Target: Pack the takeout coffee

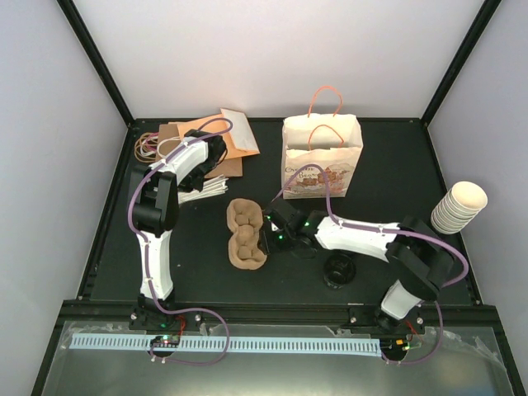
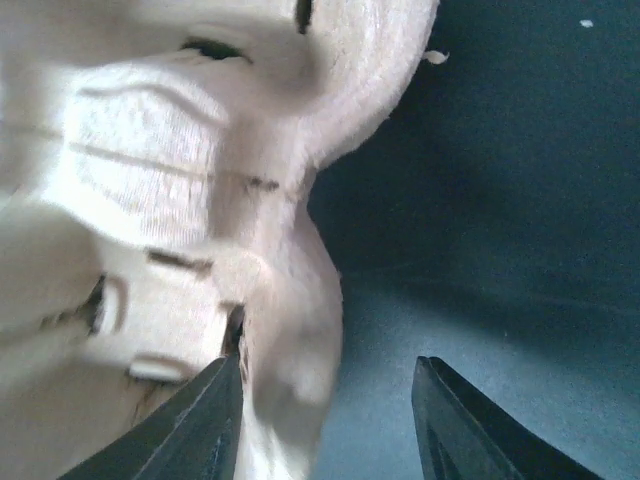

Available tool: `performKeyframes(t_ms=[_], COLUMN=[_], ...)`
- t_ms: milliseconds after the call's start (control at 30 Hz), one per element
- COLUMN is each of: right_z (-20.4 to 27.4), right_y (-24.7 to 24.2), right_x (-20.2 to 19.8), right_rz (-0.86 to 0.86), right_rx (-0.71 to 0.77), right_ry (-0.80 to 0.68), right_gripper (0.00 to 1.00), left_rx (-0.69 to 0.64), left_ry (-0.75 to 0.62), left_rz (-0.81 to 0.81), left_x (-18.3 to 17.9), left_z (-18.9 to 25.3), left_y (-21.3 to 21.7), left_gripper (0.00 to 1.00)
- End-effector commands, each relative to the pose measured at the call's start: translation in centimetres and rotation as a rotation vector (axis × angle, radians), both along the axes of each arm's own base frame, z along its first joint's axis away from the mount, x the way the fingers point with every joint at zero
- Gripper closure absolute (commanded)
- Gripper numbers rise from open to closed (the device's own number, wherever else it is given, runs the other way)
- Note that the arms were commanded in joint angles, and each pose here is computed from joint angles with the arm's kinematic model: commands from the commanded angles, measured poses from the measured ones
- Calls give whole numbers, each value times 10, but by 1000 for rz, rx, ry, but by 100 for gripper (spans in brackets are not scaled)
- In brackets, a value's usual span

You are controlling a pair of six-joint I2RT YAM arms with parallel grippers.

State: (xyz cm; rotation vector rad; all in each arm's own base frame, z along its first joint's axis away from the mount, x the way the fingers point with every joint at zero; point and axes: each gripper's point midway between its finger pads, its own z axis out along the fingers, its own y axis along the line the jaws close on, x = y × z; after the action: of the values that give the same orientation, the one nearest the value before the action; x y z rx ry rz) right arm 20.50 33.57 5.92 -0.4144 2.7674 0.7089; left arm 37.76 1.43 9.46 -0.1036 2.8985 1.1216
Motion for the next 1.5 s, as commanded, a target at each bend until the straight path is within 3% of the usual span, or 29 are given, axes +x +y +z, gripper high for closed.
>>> performKeyframes(t_ms=[0,233,533,933,1067,1300,1467], right_z=[15,23,82,118,128,138,127], right_y=[-4,13,13,10,9,29,36], right_x=[-2,5,36,85,108,111,117], right_rz=[62,114,295,427,419,466,462], right_rx=[5,14,42,74,153,218,216], right_ry=[-64,-74,-360,-529,-553,-528,-499], right_gripper=[47,41,30,25,25,23,22], left_rx=[-170,-168,-169,-120,-107,-182,-140], left_ry=[-84,-82,-76,-39,-34,-19,10], left_rz=[52,50,45,-36,-82,-113,-106], left_x=[16,16,15,10,13,16,16], left_z=[-26,-26,-27,-32,-34,-42,-50], left_y=[-23,-23,-24,-32,-40,-56,-57], left_gripper=[99,98,98,98,99,98,99])
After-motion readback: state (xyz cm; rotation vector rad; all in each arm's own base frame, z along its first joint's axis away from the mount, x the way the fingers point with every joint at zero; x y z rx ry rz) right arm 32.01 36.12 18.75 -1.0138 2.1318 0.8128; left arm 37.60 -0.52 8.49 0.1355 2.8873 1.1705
